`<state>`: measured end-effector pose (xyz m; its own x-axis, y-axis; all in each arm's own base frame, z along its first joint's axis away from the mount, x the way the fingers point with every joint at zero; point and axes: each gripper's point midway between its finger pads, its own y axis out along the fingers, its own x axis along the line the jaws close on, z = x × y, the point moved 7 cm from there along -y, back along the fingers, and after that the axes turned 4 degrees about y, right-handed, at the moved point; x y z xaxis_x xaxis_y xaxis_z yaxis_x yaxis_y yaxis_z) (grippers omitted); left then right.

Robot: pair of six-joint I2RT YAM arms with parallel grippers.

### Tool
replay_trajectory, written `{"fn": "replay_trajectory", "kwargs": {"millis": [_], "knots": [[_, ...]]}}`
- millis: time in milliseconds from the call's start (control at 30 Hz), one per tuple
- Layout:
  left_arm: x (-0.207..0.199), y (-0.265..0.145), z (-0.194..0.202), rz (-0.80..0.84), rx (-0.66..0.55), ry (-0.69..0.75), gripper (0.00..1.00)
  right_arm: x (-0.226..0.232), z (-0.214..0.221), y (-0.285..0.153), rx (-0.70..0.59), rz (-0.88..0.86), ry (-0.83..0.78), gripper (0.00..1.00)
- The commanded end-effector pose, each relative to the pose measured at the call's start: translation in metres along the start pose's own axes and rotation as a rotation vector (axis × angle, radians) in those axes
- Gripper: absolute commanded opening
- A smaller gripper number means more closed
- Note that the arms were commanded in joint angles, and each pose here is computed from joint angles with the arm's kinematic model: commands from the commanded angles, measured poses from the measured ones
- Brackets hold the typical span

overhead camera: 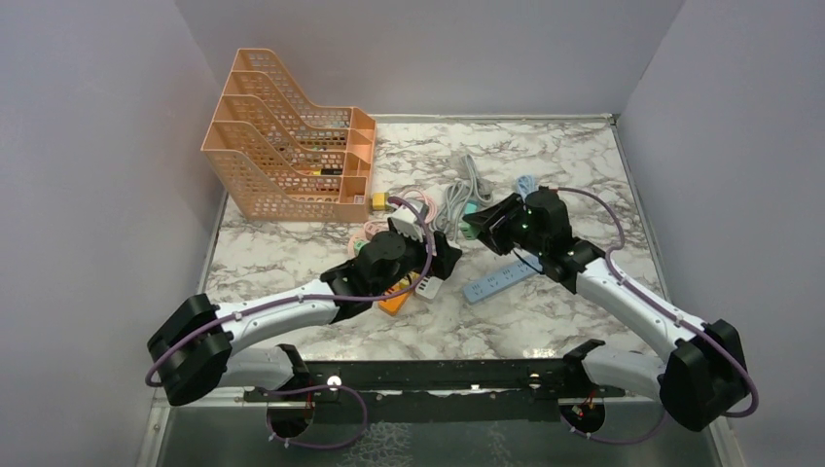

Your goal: Insert the plug

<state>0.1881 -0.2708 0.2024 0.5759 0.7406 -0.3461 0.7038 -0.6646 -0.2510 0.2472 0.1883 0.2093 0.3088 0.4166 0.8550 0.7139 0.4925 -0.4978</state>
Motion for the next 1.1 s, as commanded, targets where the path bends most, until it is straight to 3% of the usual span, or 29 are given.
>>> {"fn": "replay_trajectory", "kwargs": {"millis": [0, 200, 367, 667, 1067], "knots": [[-0.031, 0.015, -0.024, 0.133, -0.135, -0.033, 0.84, 0.015, 0.005, -0.022, 0.006, -0.099, 0.097, 0.31], [-0.046, 0.024, -0.033, 0.158, -0.241, -0.073, 0.82, 0.017, 0.003, -0.039, -0.031, -0.128, 0.143, 0.31], [-0.062, 0.031, -0.038, 0.151, -0.299, -0.076, 0.76, 0.017, 0.008, -0.040, 0.014, -0.130, 0.157, 0.31], [-0.053, 0.036, -0.034, 0.010, -0.376, -0.156, 0.55, 0.019, 0.012, -0.043, 0.055, -0.155, 0.186, 0.31], [-0.054, 0.047, -0.019, 0.031, -0.366, -0.156, 0.53, 0.022, 0.015, -0.045, 0.091, -0.169, 0.208, 0.32]]}}
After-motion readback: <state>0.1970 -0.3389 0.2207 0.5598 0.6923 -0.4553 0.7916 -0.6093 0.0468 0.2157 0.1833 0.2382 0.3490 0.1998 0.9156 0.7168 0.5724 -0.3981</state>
